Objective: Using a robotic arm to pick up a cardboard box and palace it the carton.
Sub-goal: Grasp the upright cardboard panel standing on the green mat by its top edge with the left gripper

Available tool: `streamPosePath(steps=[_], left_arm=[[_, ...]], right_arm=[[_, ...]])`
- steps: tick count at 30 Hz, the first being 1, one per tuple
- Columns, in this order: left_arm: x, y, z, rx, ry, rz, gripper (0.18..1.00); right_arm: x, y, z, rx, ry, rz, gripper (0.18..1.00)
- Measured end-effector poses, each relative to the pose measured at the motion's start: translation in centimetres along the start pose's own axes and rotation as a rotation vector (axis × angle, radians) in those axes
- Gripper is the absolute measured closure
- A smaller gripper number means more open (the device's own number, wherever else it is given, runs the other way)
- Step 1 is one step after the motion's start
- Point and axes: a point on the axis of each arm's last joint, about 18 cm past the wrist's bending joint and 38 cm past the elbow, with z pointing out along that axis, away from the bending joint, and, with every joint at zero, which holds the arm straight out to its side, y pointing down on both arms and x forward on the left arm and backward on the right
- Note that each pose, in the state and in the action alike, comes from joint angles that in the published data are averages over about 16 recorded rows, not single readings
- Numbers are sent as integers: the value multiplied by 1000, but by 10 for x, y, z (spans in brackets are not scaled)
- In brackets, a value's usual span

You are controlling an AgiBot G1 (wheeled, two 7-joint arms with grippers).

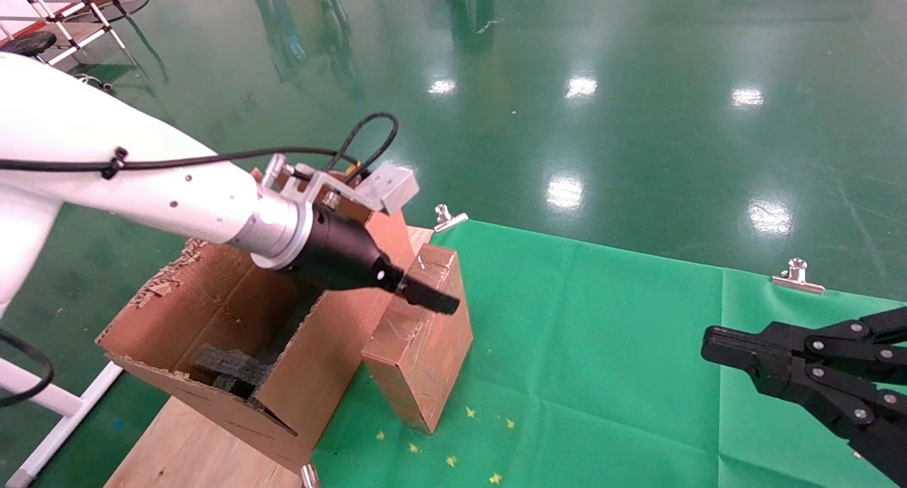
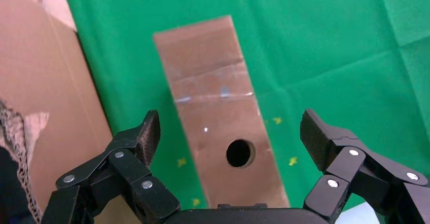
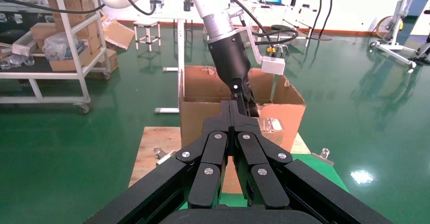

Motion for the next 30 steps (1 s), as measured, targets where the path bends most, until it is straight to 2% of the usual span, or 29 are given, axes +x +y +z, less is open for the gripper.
streamPosePath(steps=[18,30], left_arm=[[1,10,12,-65,-29,51,184],[1,9,11,-54,-23,40,223]], right_arm=[[0,0,0,0,1,0,982],[0,0,0,0,1,0,910]])
